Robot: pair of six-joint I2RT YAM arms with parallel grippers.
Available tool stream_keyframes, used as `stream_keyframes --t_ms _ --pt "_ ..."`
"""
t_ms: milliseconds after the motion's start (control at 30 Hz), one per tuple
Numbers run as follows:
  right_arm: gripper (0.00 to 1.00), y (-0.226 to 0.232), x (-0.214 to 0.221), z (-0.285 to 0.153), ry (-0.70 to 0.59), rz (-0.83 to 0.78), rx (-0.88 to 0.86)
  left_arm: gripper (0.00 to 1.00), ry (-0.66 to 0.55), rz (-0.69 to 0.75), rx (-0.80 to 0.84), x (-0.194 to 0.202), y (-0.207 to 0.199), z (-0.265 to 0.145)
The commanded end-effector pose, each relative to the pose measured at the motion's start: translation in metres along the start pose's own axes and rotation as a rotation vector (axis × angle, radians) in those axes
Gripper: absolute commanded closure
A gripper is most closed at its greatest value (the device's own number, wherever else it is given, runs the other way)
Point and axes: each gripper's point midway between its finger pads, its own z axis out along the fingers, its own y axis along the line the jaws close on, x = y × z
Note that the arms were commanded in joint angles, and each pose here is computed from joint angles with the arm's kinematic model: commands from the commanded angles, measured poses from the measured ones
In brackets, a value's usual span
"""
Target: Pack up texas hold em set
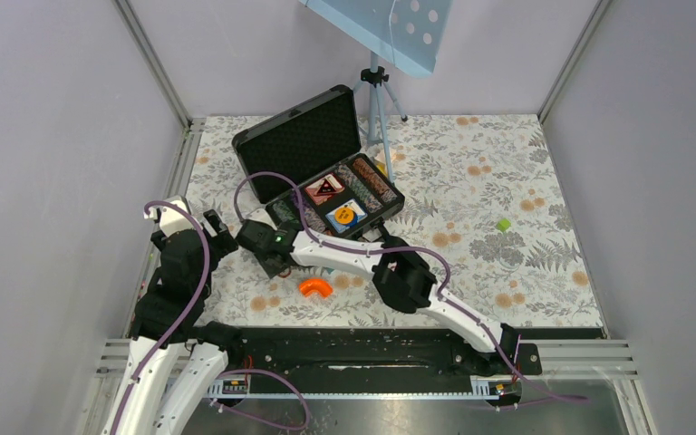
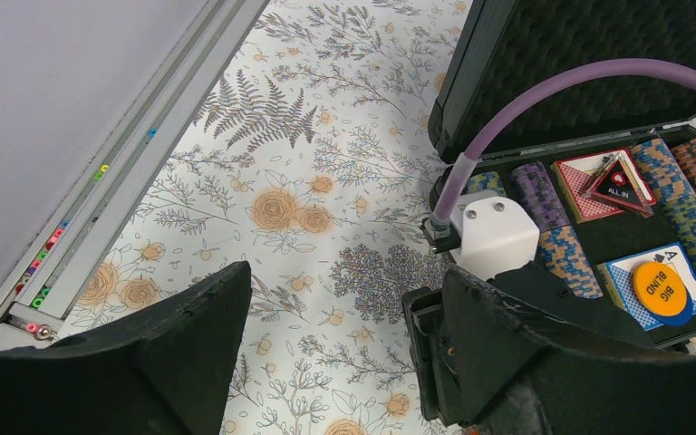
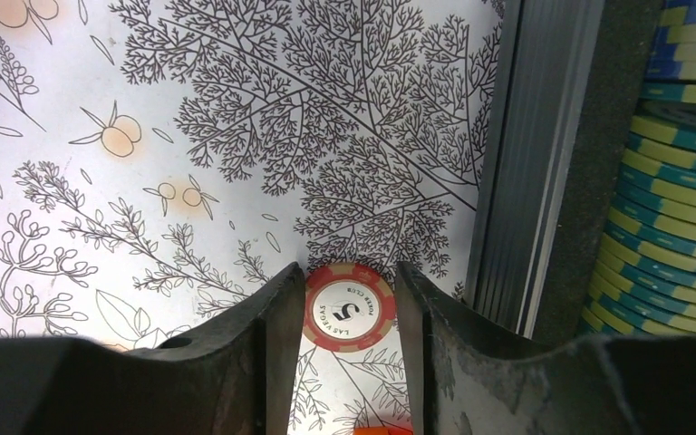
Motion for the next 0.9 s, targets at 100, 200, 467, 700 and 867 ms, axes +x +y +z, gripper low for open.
stream_keyframes --t_ms 100,200,467,700,867 --pt "0.53 -0.031 0.080 0.019 0.214 -0.047 0.109 0.23 -0.049 -0.020 0.026 -0.012 -0.005 0.000" --pt "0.53 -0.032 0.088 0.012 0.223 -0.040 0.111 0.23 -0.050 -0.020 0.025 -0.012 -0.005 0.000" --pt "0.54 -0.034 0.119 -0.004 0.247 -0.005 0.106 0.23 -0.049 -0.021 0.029 -0.012 -0.005 -0.001" --pt "0.47 -0.027 0.131 -0.009 0.255 0.008 0.088 0.23 -0.052 -0.022 0.030 -0.012 -0.005 -0.001" --pt "0.33 -0.027 0.133 -0.011 0.263 0.021 0.081 0.23 -0.052 -0.023 0.030 -0.013 -0.005 -0.001"
